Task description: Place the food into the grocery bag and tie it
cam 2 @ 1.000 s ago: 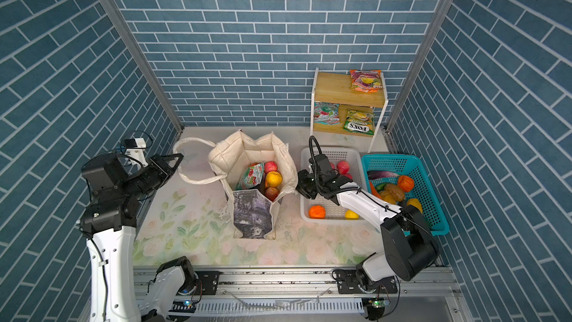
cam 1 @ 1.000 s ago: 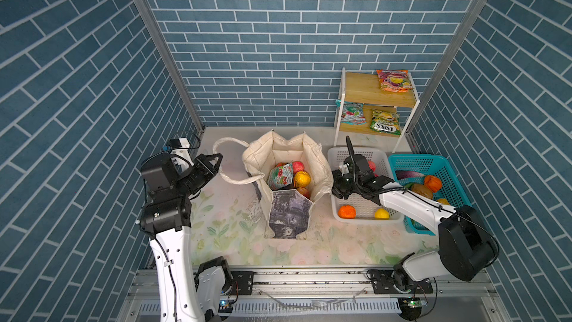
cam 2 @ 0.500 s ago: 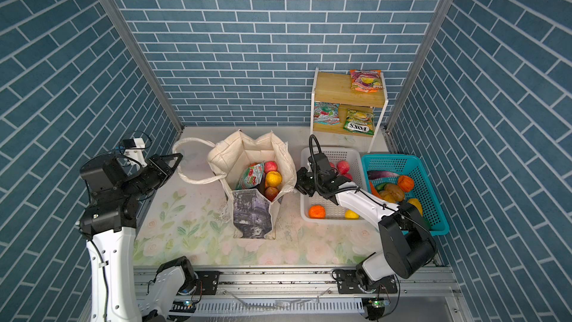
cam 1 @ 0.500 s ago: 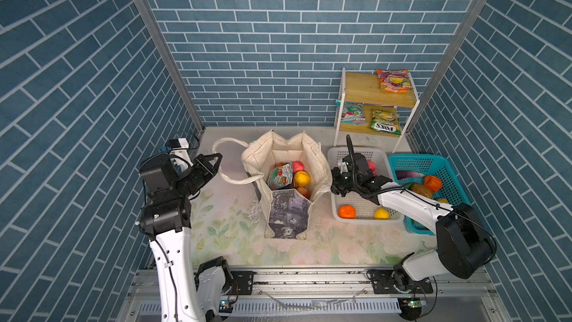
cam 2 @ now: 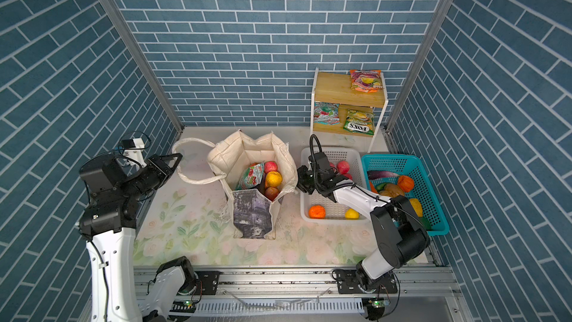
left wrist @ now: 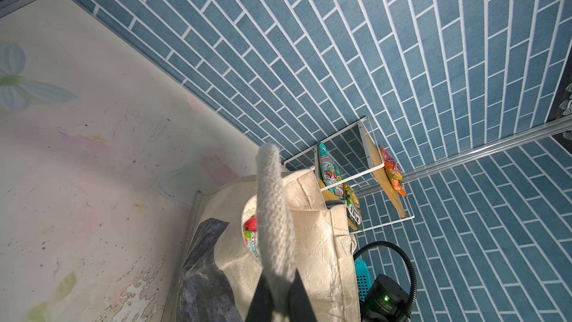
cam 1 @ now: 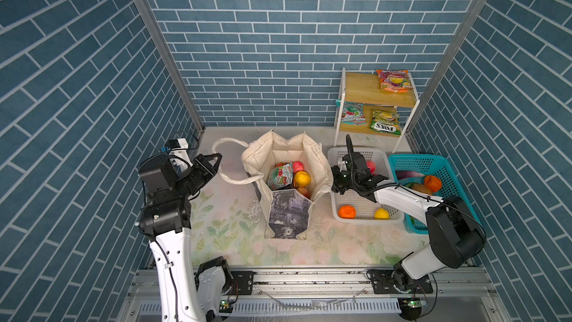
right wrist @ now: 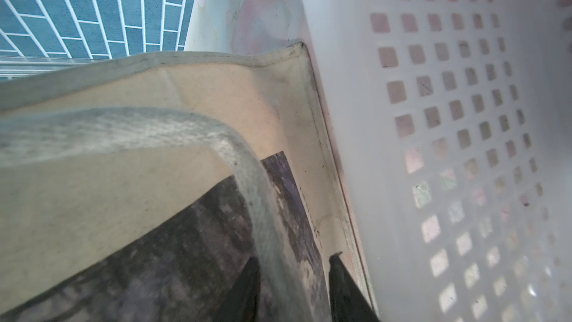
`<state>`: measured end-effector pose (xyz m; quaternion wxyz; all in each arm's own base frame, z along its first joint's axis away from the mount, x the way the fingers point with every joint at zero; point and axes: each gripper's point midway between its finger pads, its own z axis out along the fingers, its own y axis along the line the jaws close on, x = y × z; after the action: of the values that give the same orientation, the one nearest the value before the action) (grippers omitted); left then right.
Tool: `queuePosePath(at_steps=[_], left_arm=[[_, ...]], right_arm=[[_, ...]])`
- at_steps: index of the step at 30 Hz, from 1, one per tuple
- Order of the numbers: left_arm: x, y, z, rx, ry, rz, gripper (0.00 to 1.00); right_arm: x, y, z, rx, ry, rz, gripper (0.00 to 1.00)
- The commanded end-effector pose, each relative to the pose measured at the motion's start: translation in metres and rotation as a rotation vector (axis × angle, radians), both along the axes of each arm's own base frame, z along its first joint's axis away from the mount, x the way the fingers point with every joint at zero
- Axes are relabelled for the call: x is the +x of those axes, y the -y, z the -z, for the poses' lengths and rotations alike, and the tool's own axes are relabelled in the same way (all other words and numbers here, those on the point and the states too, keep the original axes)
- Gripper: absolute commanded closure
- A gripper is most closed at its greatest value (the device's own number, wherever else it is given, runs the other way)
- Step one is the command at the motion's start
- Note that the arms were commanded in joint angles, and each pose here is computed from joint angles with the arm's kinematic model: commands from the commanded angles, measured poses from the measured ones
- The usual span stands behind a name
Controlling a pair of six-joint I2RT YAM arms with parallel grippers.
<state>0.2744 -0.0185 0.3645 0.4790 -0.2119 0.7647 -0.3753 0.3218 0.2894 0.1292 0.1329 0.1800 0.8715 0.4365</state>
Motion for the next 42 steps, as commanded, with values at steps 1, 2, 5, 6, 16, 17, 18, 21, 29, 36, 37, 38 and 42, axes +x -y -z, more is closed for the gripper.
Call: queuePosePath(at_steps=[1, 2, 5, 6, 16, 17, 18, 21, 29, 36, 37, 38, 42], left_arm=[[0.0, -0.001, -0.01, 0.015, 0.052, 0.001, 1.0], [-0.001, -0.001, -0.01, 0.015, 0.052, 0.002, 1.0], [0.0, -0.001, -0.01, 0.011, 0.053, 0.002, 1.0], [0.0, -0.001, -0.009, 0.008, 0.052, 0.004, 1.0], [-0.002, -0.001, -0.021, 0.011, 0.067, 0.003, 1.0], [-0.002, -0.001, -0.023, 0.011, 0.071, 0.0, 1.0], [-0.002, -0.001, -0.024, 0.011, 0.072, 0.0, 1.0], [-0.002, 0.001, -0.031, 0.012, 0.101, 0.009, 1.0], [-0.007, 0.014, -0.059, 0.047, 0.175, 0.069, 1.0], [-0.005, 0.032, -0.087, 0.059, 0.226, 0.147, 1.0], [-0.005, 0.035, -0.09, 0.061, 0.233, 0.157, 1.0], [-0.004, 0.037, -0.092, 0.061, 0.237, 0.166, 1.0], [0.002, 0.056, -0.097, 0.061, 0.243, 0.222, 1.0]], right_arm=[[0.009, -0.008, -0.014, 0.04, 0.028, -0.004, 0.66], [0.009, -0.008, -0.015, 0.041, 0.03, -0.005, 0.67], [0.01, -0.006, -0.021, 0.044, 0.048, 0.001, 0.74], [0.011, -0.004, -0.023, 0.043, 0.058, 0.006, 0.77], [0.003, 0.048, -0.1, -0.078, 0.266, 0.088, 0.89], [0.0, 0.055, -0.111, -0.095, 0.299, 0.098, 0.9], [-0.003, 0.062, -0.124, -0.112, 0.337, 0.107, 0.91], [-0.011, 0.074, -0.157, -0.133, 0.423, 0.111, 0.93], [-0.018, 0.055, -0.224, -0.049, 0.579, -0.009, 0.98], [-0.025, 0.02, -0.253, 0.026, 0.66, -0.153, 1.0], [-0.027, 0.014, -0.257, 0.028, 0.676, -0.175, 1.0], [-0.029, 0.009, -0.259, 0.028, 0.692, -0.197, 1.0], [-0.041, -0.022, -0.271, 0.025, 0.767, -0.304, 1.0]])
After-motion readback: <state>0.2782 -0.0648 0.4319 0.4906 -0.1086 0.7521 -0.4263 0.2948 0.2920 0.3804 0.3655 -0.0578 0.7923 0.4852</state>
